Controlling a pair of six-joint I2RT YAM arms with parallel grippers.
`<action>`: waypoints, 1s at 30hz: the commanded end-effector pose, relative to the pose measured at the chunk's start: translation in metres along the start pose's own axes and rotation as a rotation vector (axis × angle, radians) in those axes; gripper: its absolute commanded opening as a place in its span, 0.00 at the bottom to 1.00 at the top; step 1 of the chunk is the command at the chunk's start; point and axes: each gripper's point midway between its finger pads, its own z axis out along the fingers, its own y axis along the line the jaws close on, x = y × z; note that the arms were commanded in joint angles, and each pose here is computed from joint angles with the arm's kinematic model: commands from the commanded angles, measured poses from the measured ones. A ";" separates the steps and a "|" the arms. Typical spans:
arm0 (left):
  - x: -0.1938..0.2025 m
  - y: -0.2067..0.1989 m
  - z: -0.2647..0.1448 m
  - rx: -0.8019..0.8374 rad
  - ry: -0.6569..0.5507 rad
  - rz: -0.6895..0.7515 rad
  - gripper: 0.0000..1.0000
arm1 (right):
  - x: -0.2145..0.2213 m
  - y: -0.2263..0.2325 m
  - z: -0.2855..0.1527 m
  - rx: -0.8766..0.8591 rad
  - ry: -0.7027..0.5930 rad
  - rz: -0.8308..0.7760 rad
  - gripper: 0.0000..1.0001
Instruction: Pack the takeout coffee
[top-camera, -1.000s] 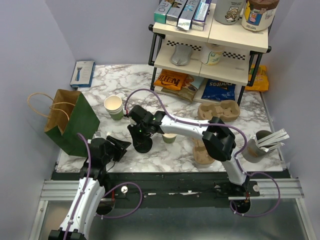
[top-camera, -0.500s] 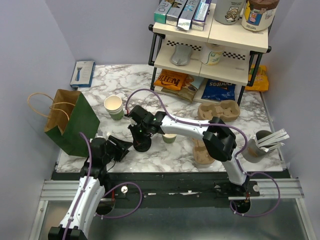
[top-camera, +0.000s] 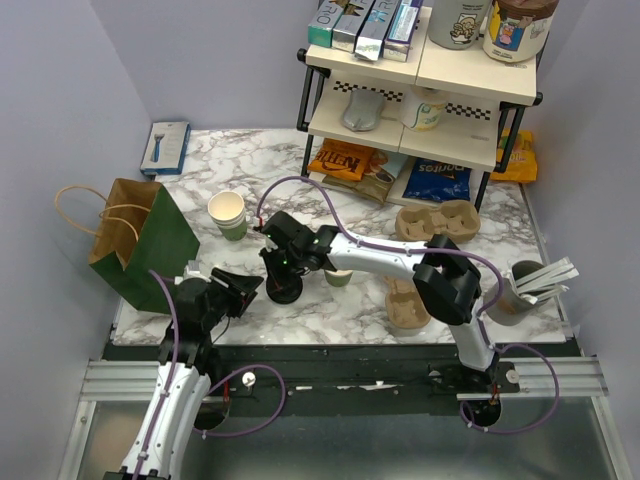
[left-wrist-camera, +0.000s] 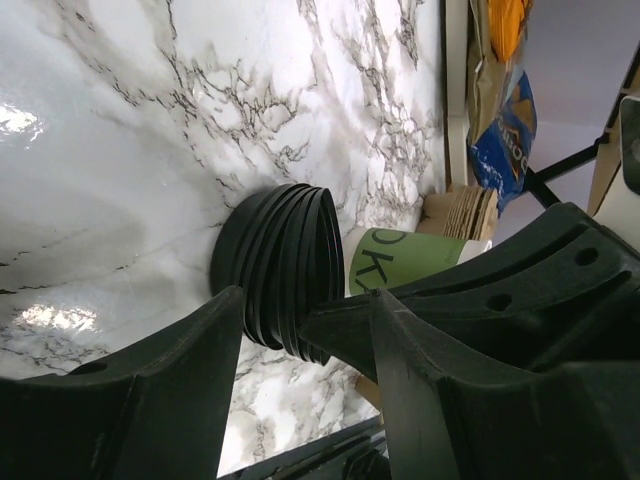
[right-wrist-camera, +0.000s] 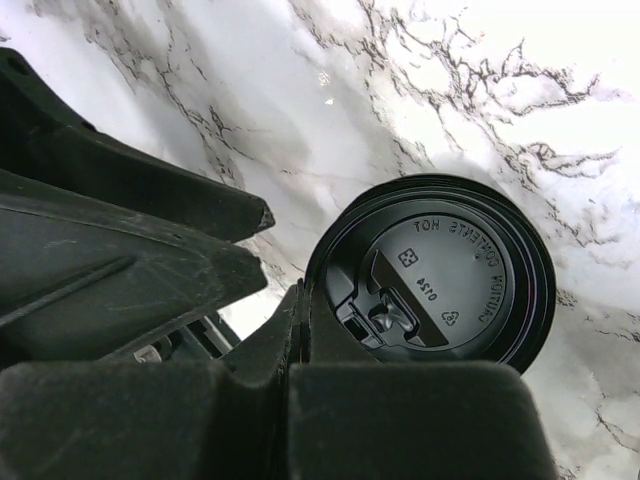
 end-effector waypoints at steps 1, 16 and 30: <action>0.013 0.050 -0.002 -0.188 0.033 -0.074 0.61 | -0.009 0.007 -0.012 -0.033 -0.039 -0.001 0.01; 0.021 0.058 0.003 -0.211 0.086 -0.067 0.58 | -0.016 0.013 -0.014 -0.057 -0.072 0.026 0.01; 0.028 0.074 0.000 -0.287 0.124 -0.058 0.54 | -0.040 0.024 -0.032 -0.099 -0.214 0.050 0.01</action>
